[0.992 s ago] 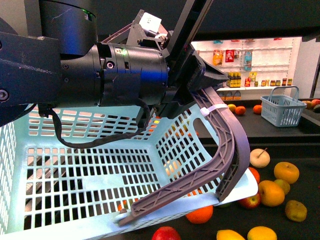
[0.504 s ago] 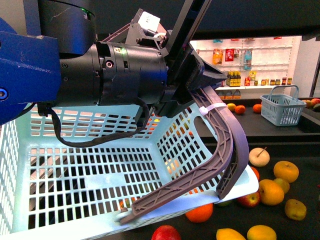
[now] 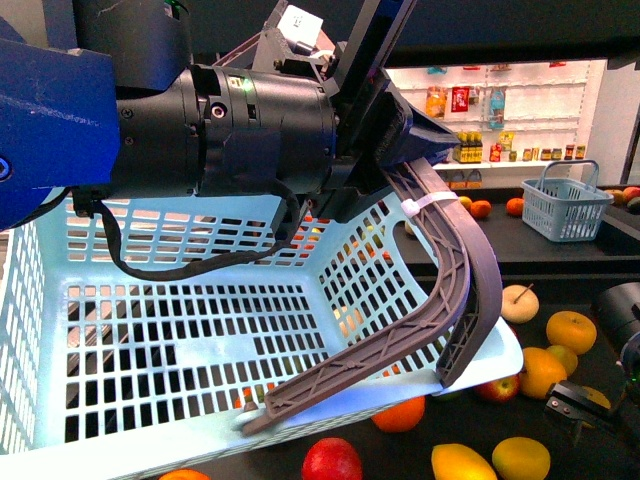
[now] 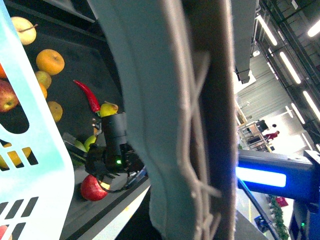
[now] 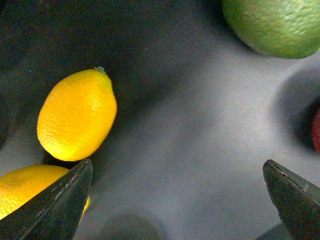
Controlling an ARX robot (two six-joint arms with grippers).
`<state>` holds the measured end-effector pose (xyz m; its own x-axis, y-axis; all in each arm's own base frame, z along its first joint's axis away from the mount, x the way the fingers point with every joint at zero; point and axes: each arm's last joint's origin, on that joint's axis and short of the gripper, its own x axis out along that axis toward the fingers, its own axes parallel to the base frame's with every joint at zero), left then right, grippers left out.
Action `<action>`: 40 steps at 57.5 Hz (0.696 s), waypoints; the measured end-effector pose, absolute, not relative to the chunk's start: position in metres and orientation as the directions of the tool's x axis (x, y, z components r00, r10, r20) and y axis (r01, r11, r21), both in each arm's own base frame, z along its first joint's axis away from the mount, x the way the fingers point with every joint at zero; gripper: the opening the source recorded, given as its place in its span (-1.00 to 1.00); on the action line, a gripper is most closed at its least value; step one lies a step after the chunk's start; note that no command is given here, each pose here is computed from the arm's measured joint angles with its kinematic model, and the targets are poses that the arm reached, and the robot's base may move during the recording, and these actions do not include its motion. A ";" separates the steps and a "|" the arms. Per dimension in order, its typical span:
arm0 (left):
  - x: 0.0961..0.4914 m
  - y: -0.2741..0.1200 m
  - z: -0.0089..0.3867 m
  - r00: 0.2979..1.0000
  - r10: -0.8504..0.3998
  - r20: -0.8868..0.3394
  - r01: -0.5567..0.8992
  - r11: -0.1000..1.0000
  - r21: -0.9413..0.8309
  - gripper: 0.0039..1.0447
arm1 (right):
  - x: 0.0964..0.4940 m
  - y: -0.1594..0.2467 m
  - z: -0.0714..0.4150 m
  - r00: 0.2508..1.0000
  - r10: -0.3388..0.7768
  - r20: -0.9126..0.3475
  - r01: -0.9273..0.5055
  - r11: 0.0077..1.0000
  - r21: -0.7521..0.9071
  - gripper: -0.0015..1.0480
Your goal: Pick lemon from shelf
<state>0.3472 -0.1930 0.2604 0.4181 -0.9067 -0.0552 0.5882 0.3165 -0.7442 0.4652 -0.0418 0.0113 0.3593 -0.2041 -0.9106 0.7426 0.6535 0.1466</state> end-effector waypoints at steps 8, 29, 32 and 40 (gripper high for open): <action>0.347 -0.193 0.260 0.417 -0.907 -0.055 0.588 0.316 -0.744 -0.85 | 0.480 -0.032 0.005 0.377 -0.207 -0.903 0.756 0.632 0.171 0.95; 0.347 -0.193 0.260 0.417 -0.907 -0.055 0.588 0.316 -0.744 -0.85 | 0.508 -0.017 -0.012 0.371 -0.208 -0.905 0.790 0.583 0.190 0.95; 0.347 -0.193 0.260 0.417 -0.907 -0.055 0.589 0.316 -0.744 -0.85 | 0.510 -0.016 -0.015 0.367 -0.206 -0.907 0.794 0.578 0.190 0.95; 0.347 -0.193 0.260 0.418 -0.907 -0.055 0.588 0.316 -0.744 -0.85 | 0.515 -0.014 -0.024 0.364 -0.203 -0.909 0.799 0.570 0.193 0.95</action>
<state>0.3472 -0.1930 0.2604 0.4177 -0.9069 -0.0551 0.5883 0.3162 -0.7442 0.5148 -0.0139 -0.0236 0.3640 -0.2027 -0.9091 0.7987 0.5701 0.1927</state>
